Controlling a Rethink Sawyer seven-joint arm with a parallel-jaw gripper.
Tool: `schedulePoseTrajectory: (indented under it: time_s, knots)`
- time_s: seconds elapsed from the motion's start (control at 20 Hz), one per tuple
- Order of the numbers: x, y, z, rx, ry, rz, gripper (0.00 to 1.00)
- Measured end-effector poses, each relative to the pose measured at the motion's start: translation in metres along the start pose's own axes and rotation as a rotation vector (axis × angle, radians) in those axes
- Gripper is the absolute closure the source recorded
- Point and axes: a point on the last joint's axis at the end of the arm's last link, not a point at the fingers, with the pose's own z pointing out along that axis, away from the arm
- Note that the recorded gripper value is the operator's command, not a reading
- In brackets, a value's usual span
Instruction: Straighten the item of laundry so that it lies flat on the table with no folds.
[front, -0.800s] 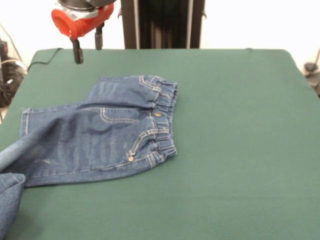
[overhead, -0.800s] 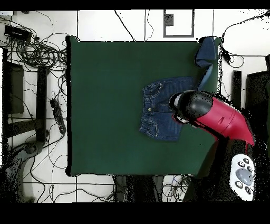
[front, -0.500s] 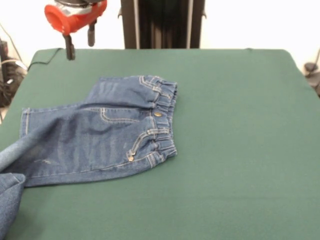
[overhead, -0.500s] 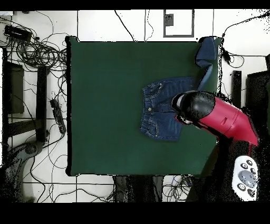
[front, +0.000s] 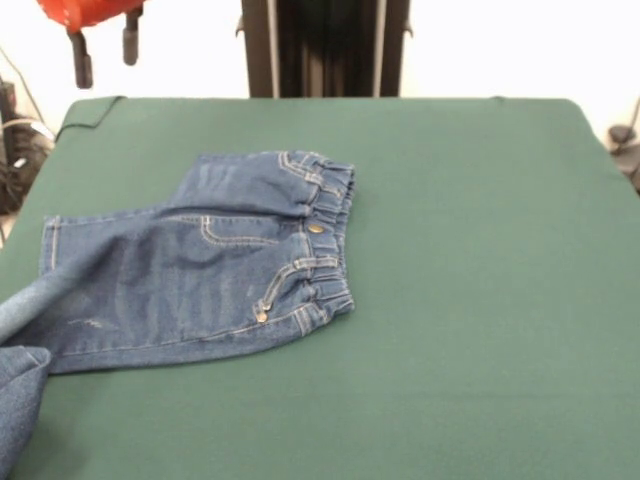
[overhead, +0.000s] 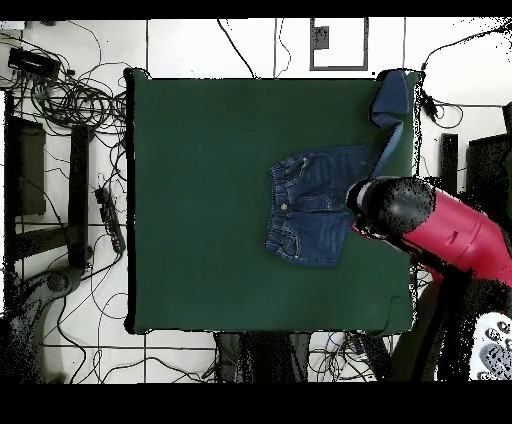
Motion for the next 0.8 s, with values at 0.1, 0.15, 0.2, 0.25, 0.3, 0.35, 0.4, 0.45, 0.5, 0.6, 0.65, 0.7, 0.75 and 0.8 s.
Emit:
schedulePoseTrajectory:
  time_s: [0.1, 0.15, 0.2, 0.25, 0.3, 0.35, 0.4, 0.45, 0.5, 0.6, 0.65, 0.7, 0.75, 0.8]
  knots:
    - [-0.008, 0.004, -0.001, -0.017, 0.001, -0.017, 0.0]
    - [-0.013, 0.007, 0.0, -0.027, 0.003, -0.039, 0.0]
    - [-0.025, 0.014, 0.003, -0.053, 0.012, -0.115, 0.0]
    - [-0.031, 0.018, 0.006, -0.065, 0.018, -0.163, 0.0]
    - [-0.035, 0.02, 0.009, -0.075, 0.023, -0.206, 0.0]
    - [-0.044, 0.026, 0.016, -0.096, 0.034, -0.305, 0.0]
    - [-0.05, 0.029, 0.022, -0.11, 0.042, -0.379, 0.0]
    - [-0.057, 0.032, 0.03, -0.129, 0.05, -0.483, 0.0]
    - [-0.062, 0.034, 0.037, -0.144, 0.059, -0.567, 0.0]
    - [-0.074, 0.037, 0.059, -0.186, 0.076, -0.823, 0.0]
    - [-0.079, 0.037, 0.071, -0.208, 0.084, -0.966, 0.0]
    - [-0.081, 0.036, 0.077, -0.218, 0.089, -1.038, 0.0]
    - [-0.086, 0.033, 0.089, -0.237, 0.1, -1.2, 0.0]
    - [-0.089, 0.03, 0.097, -0.254, 0.106, -1.334, 0.0]
